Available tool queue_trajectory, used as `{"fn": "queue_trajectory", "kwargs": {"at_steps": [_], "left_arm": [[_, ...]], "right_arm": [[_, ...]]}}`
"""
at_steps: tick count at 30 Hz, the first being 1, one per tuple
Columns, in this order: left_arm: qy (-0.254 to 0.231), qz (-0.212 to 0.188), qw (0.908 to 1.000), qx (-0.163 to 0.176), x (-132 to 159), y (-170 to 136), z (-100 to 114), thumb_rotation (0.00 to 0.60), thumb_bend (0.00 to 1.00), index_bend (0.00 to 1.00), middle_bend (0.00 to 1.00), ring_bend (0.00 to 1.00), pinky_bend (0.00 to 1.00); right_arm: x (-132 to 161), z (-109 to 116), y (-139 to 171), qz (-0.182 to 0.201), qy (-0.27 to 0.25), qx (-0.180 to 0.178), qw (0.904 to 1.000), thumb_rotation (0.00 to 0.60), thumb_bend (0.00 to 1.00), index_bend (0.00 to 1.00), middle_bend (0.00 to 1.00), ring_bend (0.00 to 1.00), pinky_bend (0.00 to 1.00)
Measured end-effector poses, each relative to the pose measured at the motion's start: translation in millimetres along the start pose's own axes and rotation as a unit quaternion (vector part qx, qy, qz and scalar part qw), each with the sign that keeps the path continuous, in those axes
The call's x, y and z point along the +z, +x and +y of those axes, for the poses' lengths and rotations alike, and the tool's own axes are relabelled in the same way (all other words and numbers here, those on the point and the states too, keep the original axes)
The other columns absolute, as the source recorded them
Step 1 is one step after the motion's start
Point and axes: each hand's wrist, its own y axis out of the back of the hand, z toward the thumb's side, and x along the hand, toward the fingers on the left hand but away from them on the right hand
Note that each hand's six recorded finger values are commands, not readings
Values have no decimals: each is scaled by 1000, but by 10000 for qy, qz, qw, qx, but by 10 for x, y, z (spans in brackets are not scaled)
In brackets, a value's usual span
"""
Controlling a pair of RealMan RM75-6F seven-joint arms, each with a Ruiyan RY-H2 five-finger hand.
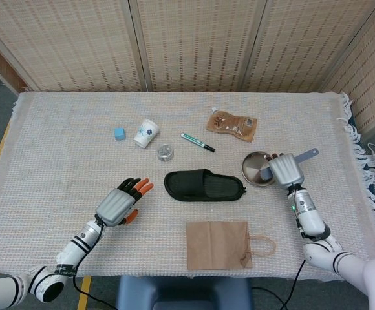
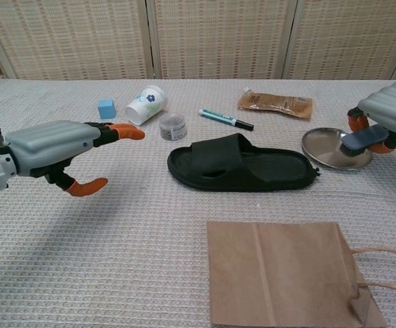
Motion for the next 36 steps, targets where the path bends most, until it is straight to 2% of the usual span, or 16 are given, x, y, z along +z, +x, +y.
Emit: {"fn": "queue_trajectory", "kwargs": {"at_steps": [4, 9, 12, 14, 17, 22, 36], "left_arm": [[0, 2, 9999, -110, -7, 21, -73, 600, 486, 0, 0, 0, 87], [-1, 0, 10000, -97, -25, 37, -74, 600, 486, 0, 0, 0, 87], [-16, 12, 10000, -93, -42, 37, -72, 600, 488, 0, 0, 0, 87], [-33, 22, 9999, -109, -55, 35, -79, 600, 500, 0, 0, 0, 87], [-45, 29, 9999, -125, -69, 36, -78, 600, 511, 0, 0, 0, 87], [-38, 43, 9999, -146, -82, 31, -88, 600, 509, 0, 0, 0, 87], [-3, 83, 9999, -150, -109, 16, -86, 600, 508, 0, 0, 0, 87]], "right_arm": [[87, -74, -81, -21, -58, 35, 10000, 600, 389, 759, 609, 521, 736], [208, -61, -148, -24, -219, -117, 9997, 600, 390, 752, 609, 521, 740], [237, -56, -164, -25, -234, -164, 9996, 600, 389, 703, 606, 510, 739], [240, -69, -165, -17, -214, -144, 9997, 600, 389, 592, 572, 479, 739], [236, -86, -156, 11, -172, -101, 9998, 600, 389, 330, 446, 397, 738], [225, -122, -141, 85, -87, 72, 9999, 600, 390, 80, 341, 313, 735], [180, -29, -42, 193, -87, 32, 9998, 600, 388, 39, 314, 291, 704]]}}
